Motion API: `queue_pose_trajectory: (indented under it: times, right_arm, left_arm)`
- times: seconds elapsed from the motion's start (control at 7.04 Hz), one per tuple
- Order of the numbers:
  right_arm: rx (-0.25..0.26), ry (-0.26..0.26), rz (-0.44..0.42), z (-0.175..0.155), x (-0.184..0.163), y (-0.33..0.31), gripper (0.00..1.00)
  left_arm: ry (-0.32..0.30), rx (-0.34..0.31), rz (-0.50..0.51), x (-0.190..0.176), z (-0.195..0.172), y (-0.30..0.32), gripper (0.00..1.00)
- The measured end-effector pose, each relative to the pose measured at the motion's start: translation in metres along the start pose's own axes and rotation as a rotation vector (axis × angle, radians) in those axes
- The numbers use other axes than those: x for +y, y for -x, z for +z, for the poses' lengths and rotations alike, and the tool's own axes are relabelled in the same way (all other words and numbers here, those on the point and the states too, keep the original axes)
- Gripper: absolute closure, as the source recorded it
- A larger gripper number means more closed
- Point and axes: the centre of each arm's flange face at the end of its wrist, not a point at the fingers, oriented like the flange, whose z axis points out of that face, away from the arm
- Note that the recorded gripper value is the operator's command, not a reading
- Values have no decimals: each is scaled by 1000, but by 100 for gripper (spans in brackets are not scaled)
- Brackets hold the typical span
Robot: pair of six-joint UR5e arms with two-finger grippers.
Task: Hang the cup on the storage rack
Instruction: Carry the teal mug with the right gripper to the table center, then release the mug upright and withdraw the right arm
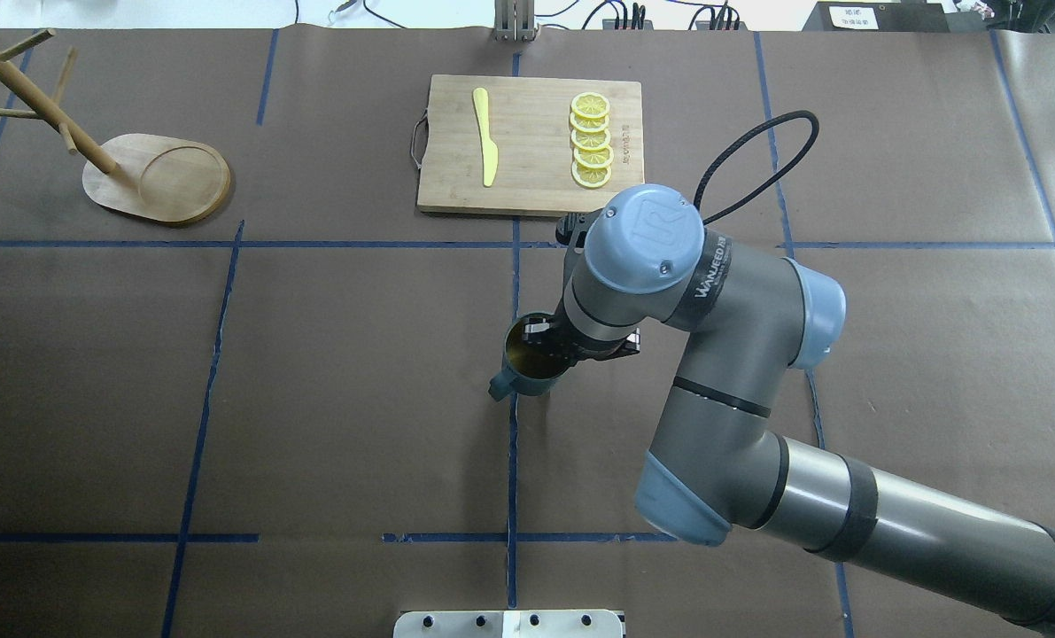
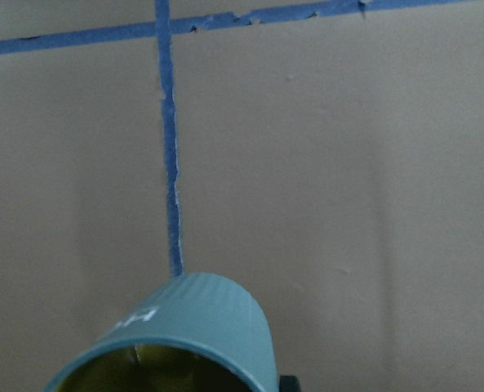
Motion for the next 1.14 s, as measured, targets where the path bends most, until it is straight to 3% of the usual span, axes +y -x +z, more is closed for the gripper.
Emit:
queue_pose_trajectory:
  times: [0.28,0.43,0.57,1.14]
  right_arm:
    - [25,11,34,9,9,8,90]
    - [34,7,52,14,11,10,22]
    - [41,-1,70,17,11,15,3]
    - [18,-19,107,5,7,32,0]
  left_arm:
    - [0,0,0,0,0,0,0]
    - [0,0,0,0,0,0,0]
    - [1,0,-1,0,0,0,0]
    - [2,0,-2,1,0,0,0]
